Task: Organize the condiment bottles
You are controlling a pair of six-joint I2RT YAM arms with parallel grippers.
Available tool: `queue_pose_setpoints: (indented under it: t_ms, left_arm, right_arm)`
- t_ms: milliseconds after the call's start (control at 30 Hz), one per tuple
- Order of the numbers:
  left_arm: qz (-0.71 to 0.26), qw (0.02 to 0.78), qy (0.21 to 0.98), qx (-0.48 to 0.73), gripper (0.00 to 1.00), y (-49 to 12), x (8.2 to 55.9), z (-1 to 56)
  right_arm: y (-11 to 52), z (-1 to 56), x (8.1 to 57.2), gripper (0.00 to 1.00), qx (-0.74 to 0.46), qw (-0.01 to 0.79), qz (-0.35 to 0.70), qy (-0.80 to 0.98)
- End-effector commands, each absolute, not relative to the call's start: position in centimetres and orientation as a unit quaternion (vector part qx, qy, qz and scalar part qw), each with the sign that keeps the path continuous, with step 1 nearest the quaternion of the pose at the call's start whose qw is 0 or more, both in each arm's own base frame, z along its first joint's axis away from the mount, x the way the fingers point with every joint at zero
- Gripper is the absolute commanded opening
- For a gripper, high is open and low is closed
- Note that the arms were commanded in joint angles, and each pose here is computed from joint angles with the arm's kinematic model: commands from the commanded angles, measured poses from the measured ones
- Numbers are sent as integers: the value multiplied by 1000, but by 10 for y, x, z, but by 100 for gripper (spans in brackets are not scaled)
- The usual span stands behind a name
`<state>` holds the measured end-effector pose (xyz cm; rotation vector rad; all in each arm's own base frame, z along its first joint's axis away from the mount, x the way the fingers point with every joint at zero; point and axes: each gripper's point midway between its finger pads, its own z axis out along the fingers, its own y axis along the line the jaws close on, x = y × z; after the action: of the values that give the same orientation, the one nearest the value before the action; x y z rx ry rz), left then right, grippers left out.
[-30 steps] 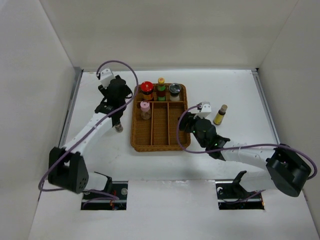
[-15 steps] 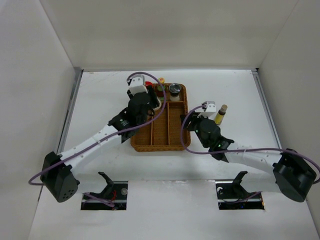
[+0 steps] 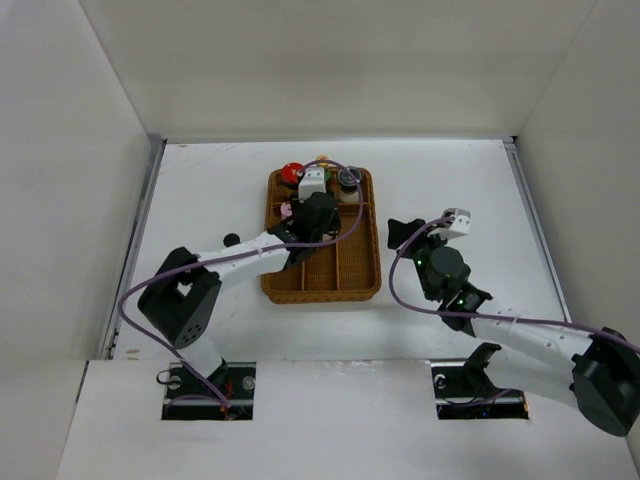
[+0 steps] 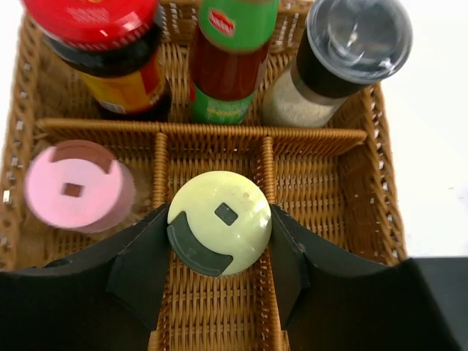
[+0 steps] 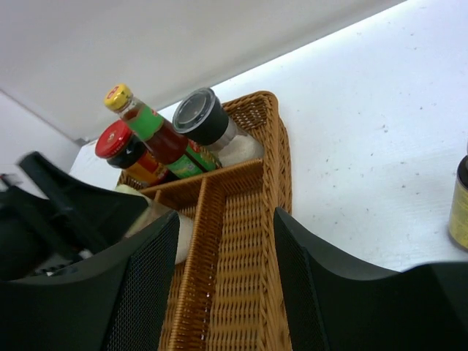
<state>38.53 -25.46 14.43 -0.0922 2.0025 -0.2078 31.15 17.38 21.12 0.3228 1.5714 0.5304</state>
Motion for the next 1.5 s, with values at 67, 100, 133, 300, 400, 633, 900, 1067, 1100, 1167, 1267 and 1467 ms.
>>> queue_pose_setpoints:
  t_ms: [67, 100, 133, 300, 400, 633, 900, 1067, 1100, 1167, 1267, 1467]
  left_arm:
    - [-123, 585, 800, -52, 42, -279, 412, 184]
    - [-116, 586, 800, -52, 43, -279, 415, 180]
    - [-113, 586, 801, -51, 43, -279, 417, 177]
    - [-112, 588, 799, -51, 57, -283, 422, 167]
    - [-113, 593, 796, -50, 65, -281, 420, 173]
    - [-140, 619, 771, -60, 72, -270, 405, 218]
    - [-159, 662, 721, -126, 67, -200, 355, 283]
    - [-104, 616, 757, -190, 47, -127, 329, 246]
    - [-96, 598, 768, -208, 44, -113, 322, 235]
    - [-68, 564, 787, -241, 43, -83, 309, 211]
    - [-42, 528, 801, -278, 47, -48, 295, 180]
    - [-25, 477, 829, -291, 55, -30, 294, 133]
  right_arm:
    - [181, 222, 316, 59, 151, 668, 258, 682]
    - [182, 222, 316, 59, 150, 668, 258, 682]
    - [182, 222, 316, 59, 150, 668, 258, 682]
    - [185, 221, 316, 59, 145, 665, 260, 685]
    - [184, 219, 316, 59, 147, 663, 263, 686]
    - [184, 220, 316, 59, 147, 664, 263, 685]
    - [195, 211, 320, 59, 134, 652, 263, 699]
    - [198, 208, 322, 59, 128, 649, 261, 703]
    - [199, 206, 323, 59, 127, 647, 261, 705]
    - [201, 207, 323, 59, 125, 647, 261, 705]
    - [202, 204, 324, 60, 125, 644, 261, 708]
    - [210, 199, 326, 60, 115, 638, 261, 715]
